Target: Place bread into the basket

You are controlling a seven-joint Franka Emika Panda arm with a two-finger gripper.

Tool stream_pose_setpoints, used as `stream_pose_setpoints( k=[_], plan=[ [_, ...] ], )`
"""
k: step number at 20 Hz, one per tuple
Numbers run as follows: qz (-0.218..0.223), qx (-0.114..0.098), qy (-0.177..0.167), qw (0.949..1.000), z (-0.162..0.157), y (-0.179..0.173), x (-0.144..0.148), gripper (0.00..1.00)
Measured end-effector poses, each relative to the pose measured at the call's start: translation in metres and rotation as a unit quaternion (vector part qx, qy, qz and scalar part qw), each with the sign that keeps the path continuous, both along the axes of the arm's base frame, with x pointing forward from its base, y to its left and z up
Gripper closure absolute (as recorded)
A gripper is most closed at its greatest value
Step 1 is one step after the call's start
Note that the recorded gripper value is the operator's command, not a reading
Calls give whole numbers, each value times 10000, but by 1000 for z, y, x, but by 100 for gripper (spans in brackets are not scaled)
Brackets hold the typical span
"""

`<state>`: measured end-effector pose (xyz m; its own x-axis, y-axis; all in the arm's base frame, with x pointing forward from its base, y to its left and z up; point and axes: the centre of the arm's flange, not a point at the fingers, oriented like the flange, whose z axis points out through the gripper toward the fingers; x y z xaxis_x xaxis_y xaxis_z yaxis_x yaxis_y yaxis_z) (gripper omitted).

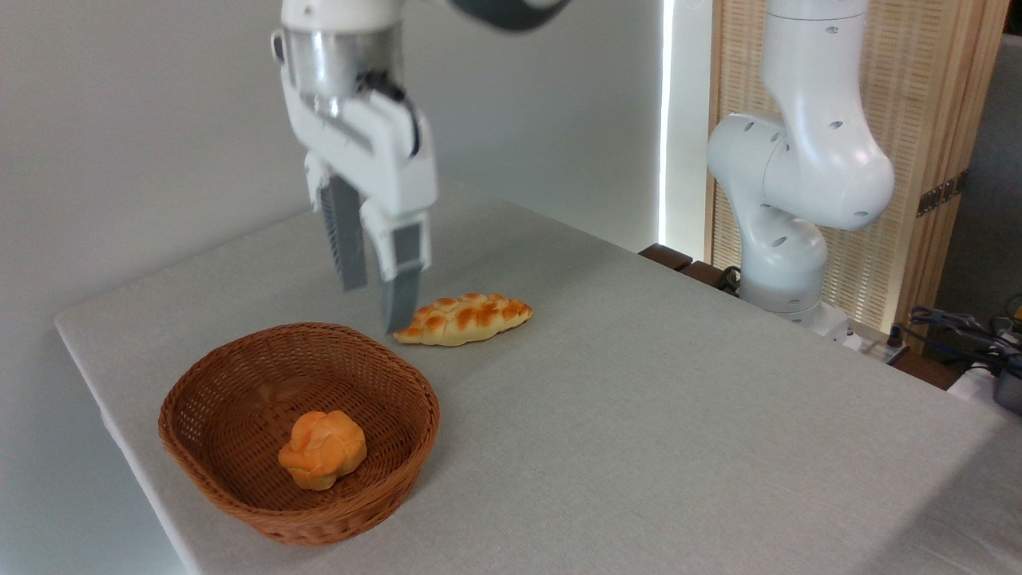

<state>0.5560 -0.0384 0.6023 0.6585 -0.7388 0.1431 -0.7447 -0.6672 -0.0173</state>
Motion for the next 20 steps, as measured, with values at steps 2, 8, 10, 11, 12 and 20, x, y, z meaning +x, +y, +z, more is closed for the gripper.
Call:
stream_pose_setpoints(
  k=[2,8,10,11,12,20],
  plan=[
    [189,-72,246,9995,12,3,-8,0],
    [250,-73,294,9992,17,-8,-10,0],
    [281,-74,293,9991,17,-5,-10,0],
    [283,-74,294,9991,17,-5,-10,0],
    [279,-74,295,9991,17,-5,-10,0],
    [272,-70,318,9991,14,-6,-6,0]
  ],
)
